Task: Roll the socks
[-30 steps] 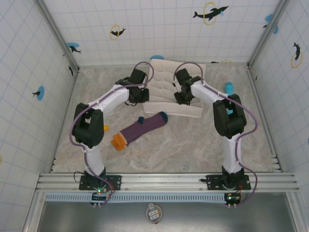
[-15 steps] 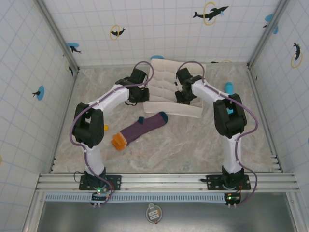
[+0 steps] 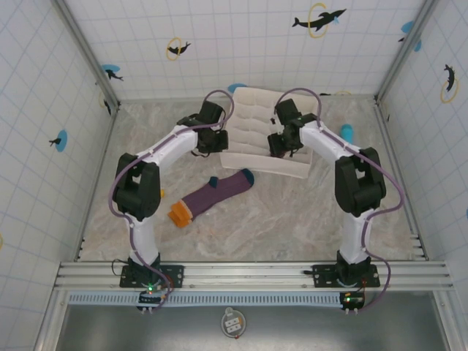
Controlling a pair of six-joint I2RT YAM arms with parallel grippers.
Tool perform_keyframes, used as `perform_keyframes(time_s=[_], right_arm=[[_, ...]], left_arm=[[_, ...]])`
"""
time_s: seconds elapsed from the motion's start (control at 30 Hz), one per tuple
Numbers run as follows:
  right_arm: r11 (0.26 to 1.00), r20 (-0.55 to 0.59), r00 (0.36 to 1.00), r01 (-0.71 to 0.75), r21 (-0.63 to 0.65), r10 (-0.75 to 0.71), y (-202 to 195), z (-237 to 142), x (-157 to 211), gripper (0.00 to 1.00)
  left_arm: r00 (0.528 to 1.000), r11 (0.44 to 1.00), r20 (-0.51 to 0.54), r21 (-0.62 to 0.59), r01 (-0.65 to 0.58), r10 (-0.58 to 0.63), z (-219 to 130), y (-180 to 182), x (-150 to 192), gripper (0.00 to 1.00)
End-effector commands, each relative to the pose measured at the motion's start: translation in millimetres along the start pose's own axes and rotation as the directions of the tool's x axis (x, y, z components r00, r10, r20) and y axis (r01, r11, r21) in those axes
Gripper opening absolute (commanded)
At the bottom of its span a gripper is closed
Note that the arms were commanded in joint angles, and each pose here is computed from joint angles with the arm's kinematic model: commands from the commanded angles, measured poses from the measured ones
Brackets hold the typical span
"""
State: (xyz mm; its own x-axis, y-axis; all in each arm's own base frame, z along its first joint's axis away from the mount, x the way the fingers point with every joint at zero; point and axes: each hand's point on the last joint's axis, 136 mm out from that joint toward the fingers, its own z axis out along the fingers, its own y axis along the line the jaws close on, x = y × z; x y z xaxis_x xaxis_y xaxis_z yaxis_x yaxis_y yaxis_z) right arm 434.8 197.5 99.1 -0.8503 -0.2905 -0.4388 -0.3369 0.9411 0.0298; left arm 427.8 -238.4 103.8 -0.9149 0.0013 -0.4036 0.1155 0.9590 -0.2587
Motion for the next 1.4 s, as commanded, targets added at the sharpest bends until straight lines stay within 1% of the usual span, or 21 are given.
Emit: perform_keyframes(time_s=[0.0, 0.13, 0.23, 0.4, 0.47, 0.6, 0.7, 0.8, 0.87, 0.93, 1.03, 1.13, 1.3, 1.33, 1.37], right_arm=[[1.000, 0.105, 0.994, -0.015, -0.011, 0.016, -0.4, -37.7, -21.2, 0.73], [0.999, 0.135, 0.990, -0.032, 0.005, 0.031, -3.2, -56.4, -29.5, 0.77], [0.999, 0.144, 0.989, -0.030, 0.011, 0.028, -5.8, -55.6, -27.3, 0.78], [0.997, 0.139, 0.990, -0.039, 0.061, 0.030, -16.1, -43.2, -30.4, 0.71], [0.998, 0.134, 0.990, -0.047, 0.050, 0.040, -17.3, -35.9, -35.1, 0.68], [0.997, 0.105, 0.993, -0.061, 0.038, 0.056, -19.2, -20.4, -43.7, 0.64], [0.997, 0.053, 0.996, -0.070, 0.017, 0.069, -17.3, -6.2, -44.3, 0.60], [0.997, 0.006, 0.997, -0.075, 0.031, 0.075, -19.0, 8.6, -40.0, 0.56], [0.995, -0.029, 0.996, -0.088, 0.048, 0.089, -22.4, 15.4, -33.9, 0.50], [0.994, -0.063, 0.993, -0.092, 0.065, 0.096, -24.7, 18.7, -26.0, 0.47], [0.992, -0.103, 0.990, -0.092, 0.080, 0.100, -27.4, 21.0, -11.1, 0.47], [0.992, -0.115, 0.988, -0.094, 0.082, 0.103, -28.2, 19.5, -0.7, 0.48], [0.991, -0.129, 0.985, -0.099, 0.093, 0.111, -29.3, 16.7, 7.4, 0.35], [0.991, -0.136, 0.984, -0.101, 0.091, 0.113, -29.1, 17.1, 8.7, 0.32], [0.991, -0.143, 0.983, -0.103, 0.090, 0.115, -28.8, 18.8, 10.6, 0.26]], left_arm=[[0.999, 0.999, -0.021, -0.011, 0.033, -0.033, 12.3, 2.7, -1.9, 0.00], [0.999, 0.999, -0.022, -0.011, 0.041, -0.041, 17.2, 3.5, -6.4, 0.00], [0.999, 0.999, -0.027, -0.015, 0.039, -0.039, 20.0, 4.3, -6.4, 0.00], [0.999, 0.999, -0.026, -0.014, 0.038, -0.038, 19.8, 5.8, -4.2, 0.00], [0.999, 0.999, -0.031, -0.013, 0.034, -0.034, 20.0, 5.8, -2.5, 0.00], [0.999, 1.000, -0.032, -0.014, 0.028, -0.028, 18.9, 6.7, -0.8, 0.00], [0.999, 1.000, -0.032, -0.016, 0.023, -0.023, 17.7, 6.9, -0.2, 0.00], [0.999, 1.000, -0.032, -0.018, 0.020, -0.021, 17.3, 7.1, 0.2, 0.00], [0.999, 1.000, -0.033, -0.018, 0.022, -0.022, 17.3, 7.7, 0.5, 0.00], [0.999, 1.000, -0.033, -0.016, 0.020, -0.020, 16.5, 7.1, 0.6, 0.00], [0.999, 1.000, -0.031, -0.013, 0.019, -0.019, 15.4, 6.2, 0.4, 0.00], [0.999, 1.000, -0.031, -0.013, 0.021, -0.021, 15.4, 6.3, 0.7, 0.00], [0.999, 1.000, -0.034, -0.013, 0.021, -0.022, 15.0, 6.7, 2.1, 0.00], [0.999, 1.000, -0.034, -0.013, 0.022, -0.023, 14.7, 6.7, 2.5, 0.00], [0.999, 1.000, -0.033, -0.015, 0.024, -0.024, 14.4, 7.2, 2.6, 0.00]])
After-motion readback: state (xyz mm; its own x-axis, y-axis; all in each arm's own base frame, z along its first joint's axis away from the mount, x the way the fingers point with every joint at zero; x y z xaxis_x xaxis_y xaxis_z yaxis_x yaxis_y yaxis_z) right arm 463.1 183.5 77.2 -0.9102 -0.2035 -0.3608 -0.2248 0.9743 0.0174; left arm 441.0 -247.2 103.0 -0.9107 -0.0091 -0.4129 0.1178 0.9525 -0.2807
